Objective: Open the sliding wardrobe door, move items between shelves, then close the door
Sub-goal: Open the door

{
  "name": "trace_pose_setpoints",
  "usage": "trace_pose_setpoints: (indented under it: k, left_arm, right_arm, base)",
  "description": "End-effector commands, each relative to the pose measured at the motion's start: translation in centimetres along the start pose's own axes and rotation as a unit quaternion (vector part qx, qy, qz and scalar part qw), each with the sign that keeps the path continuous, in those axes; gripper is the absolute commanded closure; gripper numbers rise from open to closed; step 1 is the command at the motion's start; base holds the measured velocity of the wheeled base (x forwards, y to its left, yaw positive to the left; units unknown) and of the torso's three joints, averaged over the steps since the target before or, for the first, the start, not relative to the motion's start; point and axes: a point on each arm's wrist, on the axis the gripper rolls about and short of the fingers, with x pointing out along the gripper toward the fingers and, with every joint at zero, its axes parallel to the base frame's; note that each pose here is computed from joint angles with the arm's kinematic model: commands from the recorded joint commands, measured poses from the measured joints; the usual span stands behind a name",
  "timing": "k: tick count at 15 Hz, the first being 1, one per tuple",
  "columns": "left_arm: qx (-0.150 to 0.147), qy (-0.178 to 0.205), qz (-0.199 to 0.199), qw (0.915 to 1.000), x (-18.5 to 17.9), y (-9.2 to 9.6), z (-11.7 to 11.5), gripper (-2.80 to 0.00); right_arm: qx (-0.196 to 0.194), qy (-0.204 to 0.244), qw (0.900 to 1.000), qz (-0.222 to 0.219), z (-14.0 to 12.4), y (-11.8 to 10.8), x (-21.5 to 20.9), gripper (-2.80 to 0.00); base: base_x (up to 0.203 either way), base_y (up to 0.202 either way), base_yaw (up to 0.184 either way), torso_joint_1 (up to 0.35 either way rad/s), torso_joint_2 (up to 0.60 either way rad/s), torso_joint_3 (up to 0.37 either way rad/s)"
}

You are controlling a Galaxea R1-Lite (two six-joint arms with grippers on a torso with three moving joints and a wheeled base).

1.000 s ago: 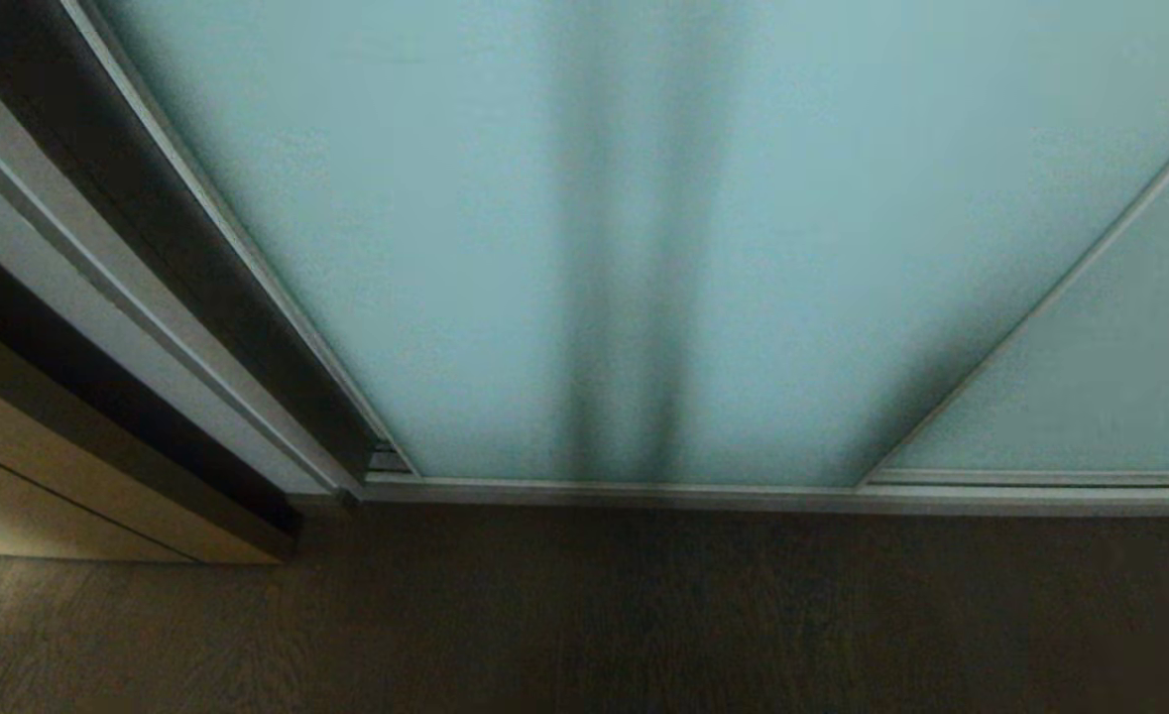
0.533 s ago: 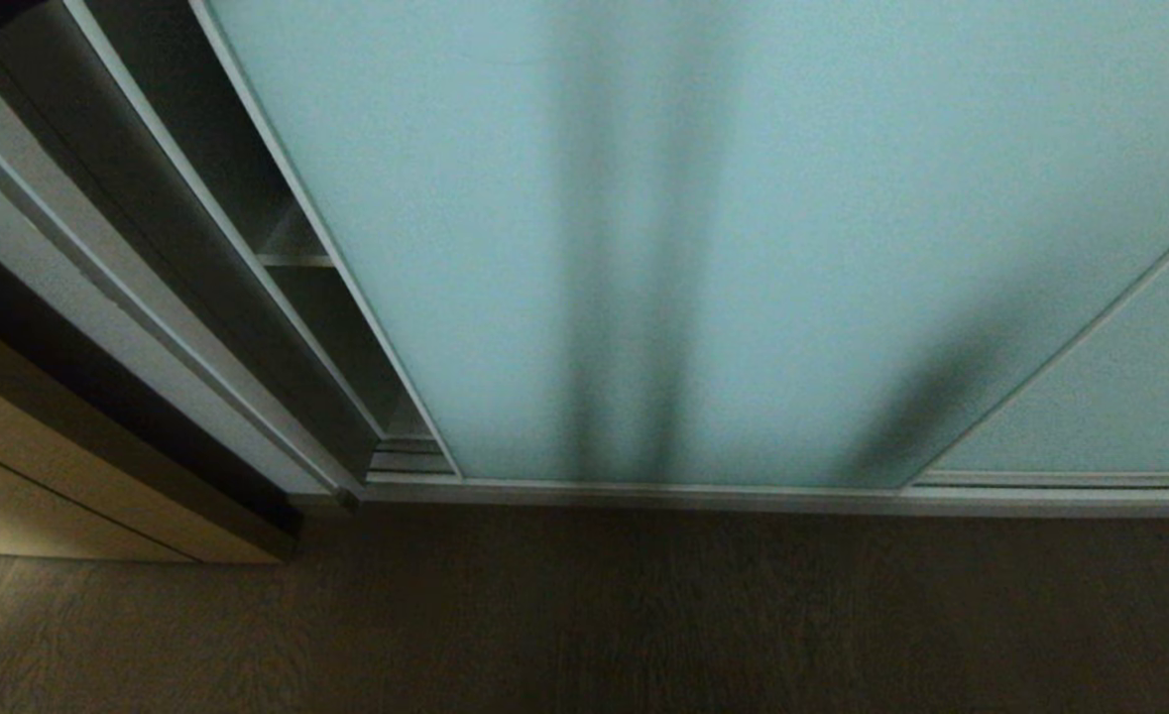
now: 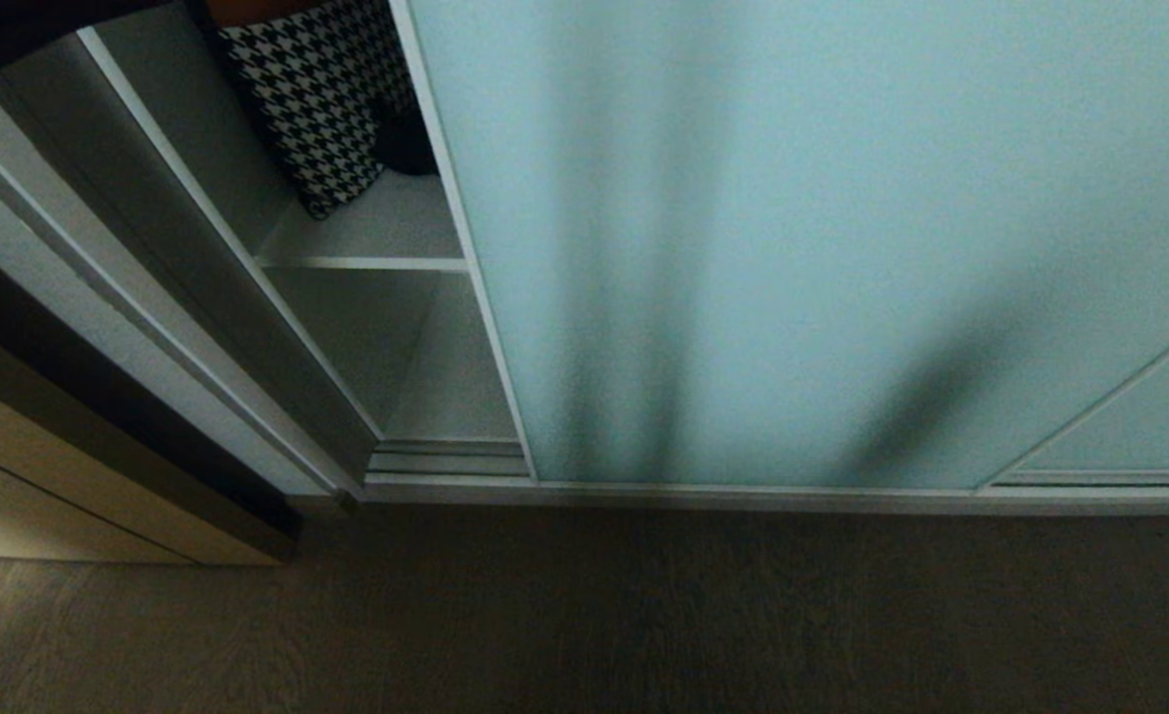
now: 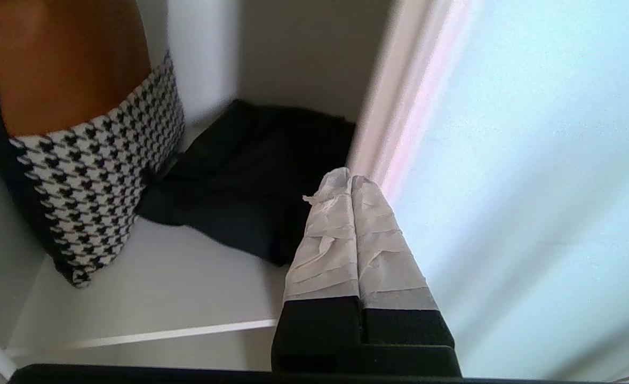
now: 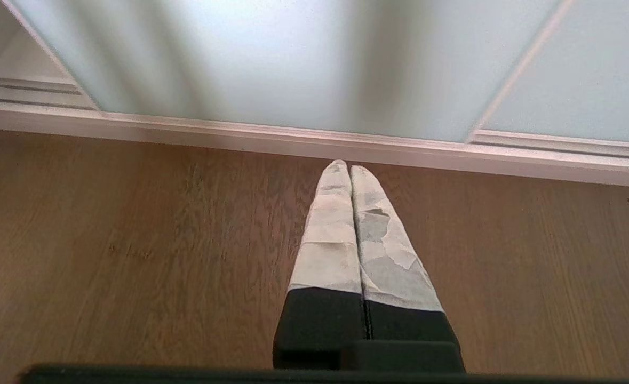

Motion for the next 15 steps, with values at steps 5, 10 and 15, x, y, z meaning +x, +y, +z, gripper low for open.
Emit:
trace_pose_setpoints:
  k: [5,10,15]
  left_arm:
    - [0.039,0.004,0.104,0.9938,-3.4,1.5,1.9,0.0]
    - [0.088,0.05,0.202,0.9742,-8.8,2.3,0.3,0.0]
    - [0.141,0.077,0.319,0.9341,-18.5,3.8,-2.7,0.0]
  right_arm:
    - [0.0,-0.002,1.0,0.001,0.0,0.0,0.0,0.0]
    - [-0.001,-0.002,1.0,0.001,0.0,0.0,0.0,0.0]
    - [0.0,-0.002,1.0,0.001,0.0,0.0,0.0,0.0]
  base:
    - [0.0,0.0,0.0,0.0,0.0,0.0]
    - [0.0,0.0,0.0,0.0,0.0,0.0]
    - [0.0,0.0,0.0,0.0,0.0,0.0]
